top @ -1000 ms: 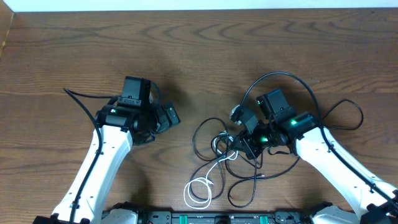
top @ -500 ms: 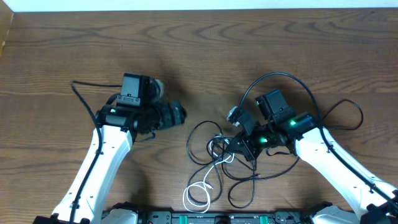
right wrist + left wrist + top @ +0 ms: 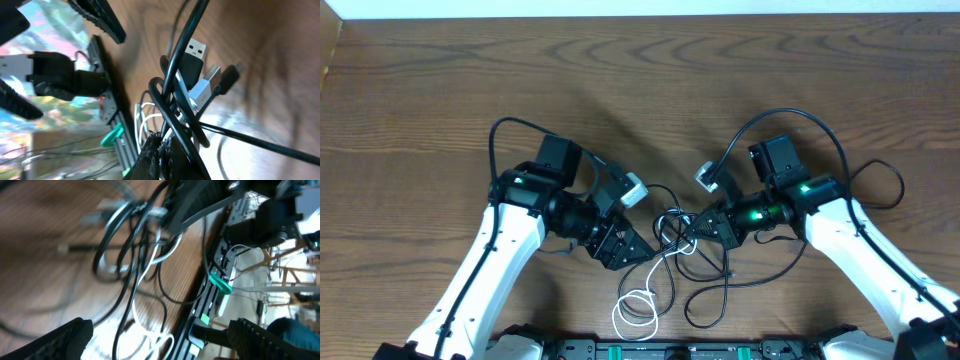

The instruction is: Untangle cables

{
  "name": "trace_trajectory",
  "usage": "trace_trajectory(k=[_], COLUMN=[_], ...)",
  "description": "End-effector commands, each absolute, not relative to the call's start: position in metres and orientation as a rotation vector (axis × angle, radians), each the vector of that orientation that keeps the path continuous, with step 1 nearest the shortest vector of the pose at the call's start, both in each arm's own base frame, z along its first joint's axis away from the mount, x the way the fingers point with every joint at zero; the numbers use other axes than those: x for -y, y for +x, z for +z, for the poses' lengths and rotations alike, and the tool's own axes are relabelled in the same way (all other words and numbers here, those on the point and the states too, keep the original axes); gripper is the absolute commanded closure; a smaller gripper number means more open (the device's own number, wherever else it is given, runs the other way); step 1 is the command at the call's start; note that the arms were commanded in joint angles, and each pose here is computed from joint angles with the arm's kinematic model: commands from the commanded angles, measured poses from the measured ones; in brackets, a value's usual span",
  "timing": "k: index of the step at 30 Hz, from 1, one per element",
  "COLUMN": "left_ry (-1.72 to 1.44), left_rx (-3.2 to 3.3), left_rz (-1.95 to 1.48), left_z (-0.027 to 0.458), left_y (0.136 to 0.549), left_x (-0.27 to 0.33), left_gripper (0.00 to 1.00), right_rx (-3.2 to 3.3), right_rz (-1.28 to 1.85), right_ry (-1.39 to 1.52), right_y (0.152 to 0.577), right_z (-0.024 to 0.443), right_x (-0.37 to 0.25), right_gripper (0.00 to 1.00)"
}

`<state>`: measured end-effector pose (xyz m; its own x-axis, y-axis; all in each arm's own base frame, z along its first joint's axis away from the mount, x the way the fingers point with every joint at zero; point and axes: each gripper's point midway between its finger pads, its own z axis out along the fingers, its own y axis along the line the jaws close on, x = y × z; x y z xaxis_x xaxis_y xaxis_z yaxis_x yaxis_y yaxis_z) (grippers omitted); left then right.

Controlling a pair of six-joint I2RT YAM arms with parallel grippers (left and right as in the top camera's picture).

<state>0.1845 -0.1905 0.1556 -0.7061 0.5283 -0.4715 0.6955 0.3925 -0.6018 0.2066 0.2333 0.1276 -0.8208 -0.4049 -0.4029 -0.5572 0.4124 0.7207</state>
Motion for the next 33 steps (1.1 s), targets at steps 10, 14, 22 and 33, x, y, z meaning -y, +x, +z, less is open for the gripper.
trace_trajectory(k=[10, 14, 22, 33], left_ry=[1.098, 1.094, 1.060, 0.918], left_rx=[-2.369, -2.412, -2.460, -2.519], left_rz=[-1.241, -1.258, -1.277, -1.210], left_z=[0.136, 0.118, 0.087, 0.082], left_y=[0.202, 0.203, 0.219, 0.240], left_x=[0.213, 0.214, 0.220, 0.217], left_gripper=[0.08, 0.08, 0.50, 0.92], right_rx=[-2.425, -2.375, -2.328, -2.288], right_rz=[1.676, 1.725, 1.782, 1.765], right_ry=[-0.843, -0.853, -0.861, -0.961], right_y=[0.198, 0.198, 0.197, 0.185], right_z=[0.133, 0.140, 0.148, 0.145], right_x=[-0.248, -0.251, -0.253, -0.248], right_gripper=[0.99, 0.99, 0.99, 0.99])
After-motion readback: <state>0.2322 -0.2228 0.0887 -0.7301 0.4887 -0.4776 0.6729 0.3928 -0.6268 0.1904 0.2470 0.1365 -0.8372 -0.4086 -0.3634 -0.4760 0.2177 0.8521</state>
